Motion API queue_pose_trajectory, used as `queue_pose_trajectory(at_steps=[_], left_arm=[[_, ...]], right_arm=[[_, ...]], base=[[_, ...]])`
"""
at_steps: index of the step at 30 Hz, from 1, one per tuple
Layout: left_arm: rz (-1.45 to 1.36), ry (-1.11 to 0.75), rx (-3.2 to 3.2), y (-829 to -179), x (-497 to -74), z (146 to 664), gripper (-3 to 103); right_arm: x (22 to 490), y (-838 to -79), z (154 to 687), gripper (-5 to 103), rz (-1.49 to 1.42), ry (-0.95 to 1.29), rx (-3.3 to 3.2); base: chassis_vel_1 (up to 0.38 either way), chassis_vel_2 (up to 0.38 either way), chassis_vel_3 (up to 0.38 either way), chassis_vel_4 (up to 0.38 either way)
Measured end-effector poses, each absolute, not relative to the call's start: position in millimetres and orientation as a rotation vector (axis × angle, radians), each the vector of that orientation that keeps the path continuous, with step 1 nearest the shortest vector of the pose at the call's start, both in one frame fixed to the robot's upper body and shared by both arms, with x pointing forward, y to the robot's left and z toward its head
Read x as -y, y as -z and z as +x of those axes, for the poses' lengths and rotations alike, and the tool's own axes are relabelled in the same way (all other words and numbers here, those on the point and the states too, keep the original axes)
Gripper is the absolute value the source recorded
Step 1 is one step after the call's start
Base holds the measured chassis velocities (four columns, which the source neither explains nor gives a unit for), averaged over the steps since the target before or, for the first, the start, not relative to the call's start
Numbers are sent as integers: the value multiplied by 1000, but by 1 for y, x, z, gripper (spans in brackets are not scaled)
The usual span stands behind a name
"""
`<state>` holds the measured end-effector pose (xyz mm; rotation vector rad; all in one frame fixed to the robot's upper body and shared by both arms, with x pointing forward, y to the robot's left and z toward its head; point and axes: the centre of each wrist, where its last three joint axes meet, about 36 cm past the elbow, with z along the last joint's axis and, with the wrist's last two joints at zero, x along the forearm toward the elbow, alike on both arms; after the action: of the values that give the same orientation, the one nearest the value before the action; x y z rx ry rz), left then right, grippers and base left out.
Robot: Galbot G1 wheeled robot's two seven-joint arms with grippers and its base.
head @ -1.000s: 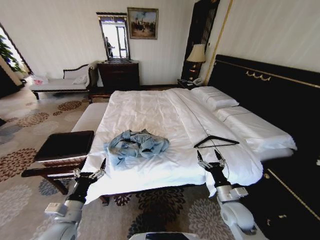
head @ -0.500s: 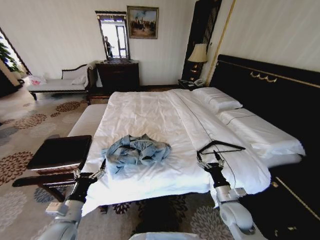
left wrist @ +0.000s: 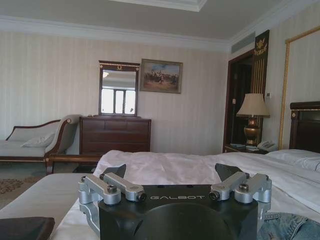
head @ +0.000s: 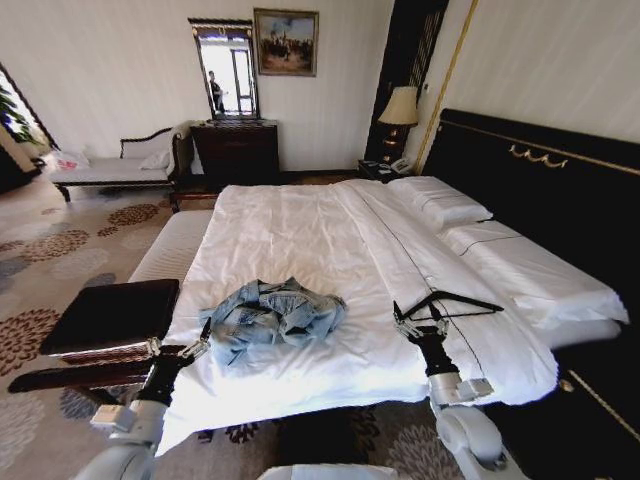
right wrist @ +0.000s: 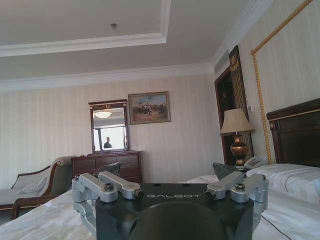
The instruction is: Pick up the clothes from the bed and hang them on the clothes hanger.
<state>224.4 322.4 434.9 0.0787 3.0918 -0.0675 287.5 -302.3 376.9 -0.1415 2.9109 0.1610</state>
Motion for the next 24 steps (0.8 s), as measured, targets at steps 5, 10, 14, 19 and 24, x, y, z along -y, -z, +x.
queue_pose_trajectory(at_steps=[5, 10, 14, 19, 24], left_arm=[[73, 70, -3096, -432, -323, 225, 100], [70, 73, -3095, -431, -323, 226, 100], [67, 73, -3097, -430, -324, 226, 100], [65, 76, -3099, -428, -324, 227, 100], [61, 80, -3101, -426, -324, 228, 100]], right_arm=[[302, -375, 288, 100, -155, -143, -2913], [303, -371, 288, 100, -169, -119, -2918], [301, -367, 288, 100, -180, -118, -2920], [300, -365, 288, 100, -181, -116, -2926], [301, -363, 289, 100, -172, -112, -2930]], base=[[0, 0, 0, 0], [0, 0, 0, 0], [0, 0, 0, 0], [9, 12, -14, -9], [92, 92, -105, -91]])
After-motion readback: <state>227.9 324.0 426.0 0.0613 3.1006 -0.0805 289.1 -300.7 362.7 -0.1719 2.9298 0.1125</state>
